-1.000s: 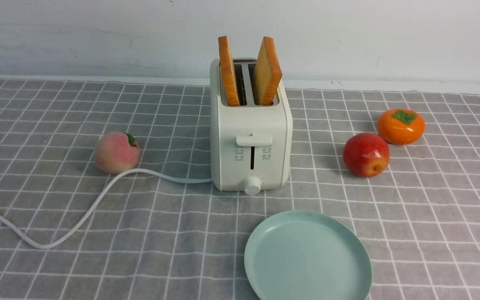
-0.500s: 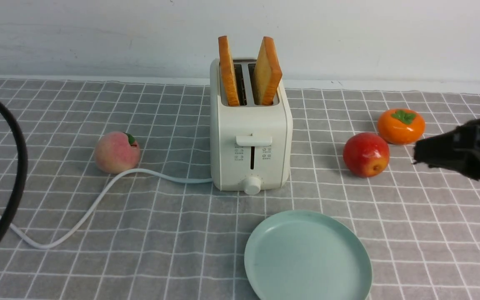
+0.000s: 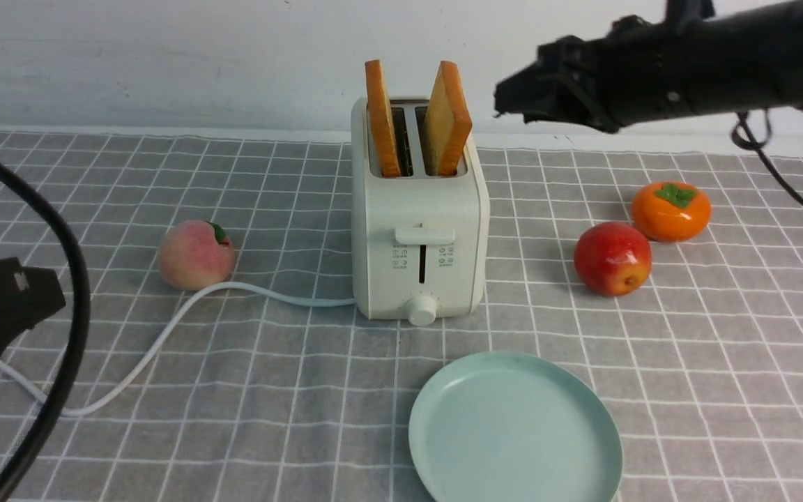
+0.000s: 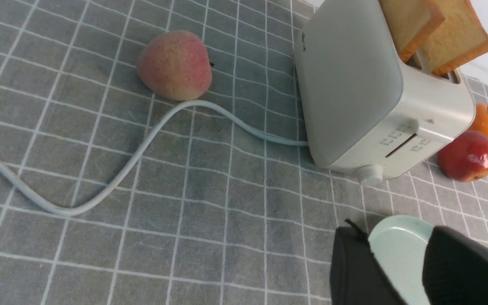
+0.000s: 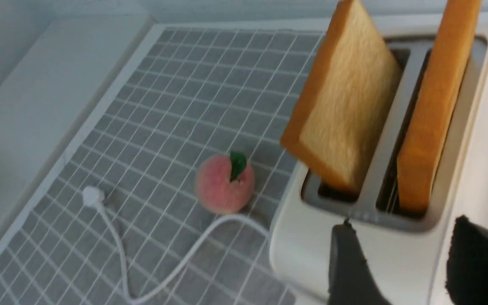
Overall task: Take toasted bread from bread machine on grey coffee table place on plate.
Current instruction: 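Grasp the toast slice in the toaster and pull it up out of the slot with the right gripper, then place the held slice of bread on top of the slice on the plate with the right gripper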
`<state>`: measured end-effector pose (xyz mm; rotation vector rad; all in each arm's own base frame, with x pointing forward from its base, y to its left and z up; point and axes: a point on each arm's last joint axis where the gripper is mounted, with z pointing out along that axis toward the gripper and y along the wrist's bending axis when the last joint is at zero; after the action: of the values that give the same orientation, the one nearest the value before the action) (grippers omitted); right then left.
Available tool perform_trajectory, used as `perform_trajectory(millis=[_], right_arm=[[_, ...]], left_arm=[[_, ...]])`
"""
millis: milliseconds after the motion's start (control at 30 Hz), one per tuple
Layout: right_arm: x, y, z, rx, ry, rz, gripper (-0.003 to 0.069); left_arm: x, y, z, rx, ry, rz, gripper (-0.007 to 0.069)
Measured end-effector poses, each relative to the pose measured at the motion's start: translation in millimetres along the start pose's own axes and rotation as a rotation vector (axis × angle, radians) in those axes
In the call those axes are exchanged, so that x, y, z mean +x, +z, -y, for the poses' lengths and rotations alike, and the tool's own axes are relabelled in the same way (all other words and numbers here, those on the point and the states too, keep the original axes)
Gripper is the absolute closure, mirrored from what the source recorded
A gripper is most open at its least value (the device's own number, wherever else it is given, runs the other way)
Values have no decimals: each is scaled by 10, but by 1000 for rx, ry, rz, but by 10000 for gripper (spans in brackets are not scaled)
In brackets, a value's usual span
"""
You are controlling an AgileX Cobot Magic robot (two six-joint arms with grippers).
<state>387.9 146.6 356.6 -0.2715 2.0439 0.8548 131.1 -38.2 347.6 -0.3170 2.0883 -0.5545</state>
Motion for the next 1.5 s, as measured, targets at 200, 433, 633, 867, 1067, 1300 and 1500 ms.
perform_trajectory(millis=[200, 433, 633, 867, 1067, 1300, 1500], right_arm=[[25, 597, 233, 50, 1, 31, 242], [194, 884, 472, 95, 40, 13, 251], [162, 876, 437, 76, 49, 19, 455], [-216, 533, 112, 8, -43, 107, 542], [-608, -309, -250, -66, -226, 122, 542], [-594, -1127, -227, 5, -230, -101, 542], [-150, -1056, -13, 59, -60, -378, 542]], left_arm=[[22, 0, 11, 12, -30, -24, 387], [29, -1, 10, 11, -34, -32, 387], [34, -1, 8, 8, -34, -37, 387], [37, -1, 7, 7, -35, -41, 387], [53, -2, -2, -3, -35, -58, 387], [60, -2, -6, -7, -35, -66, 387], [59, -2, -5, -7, -35, -65, 387]])
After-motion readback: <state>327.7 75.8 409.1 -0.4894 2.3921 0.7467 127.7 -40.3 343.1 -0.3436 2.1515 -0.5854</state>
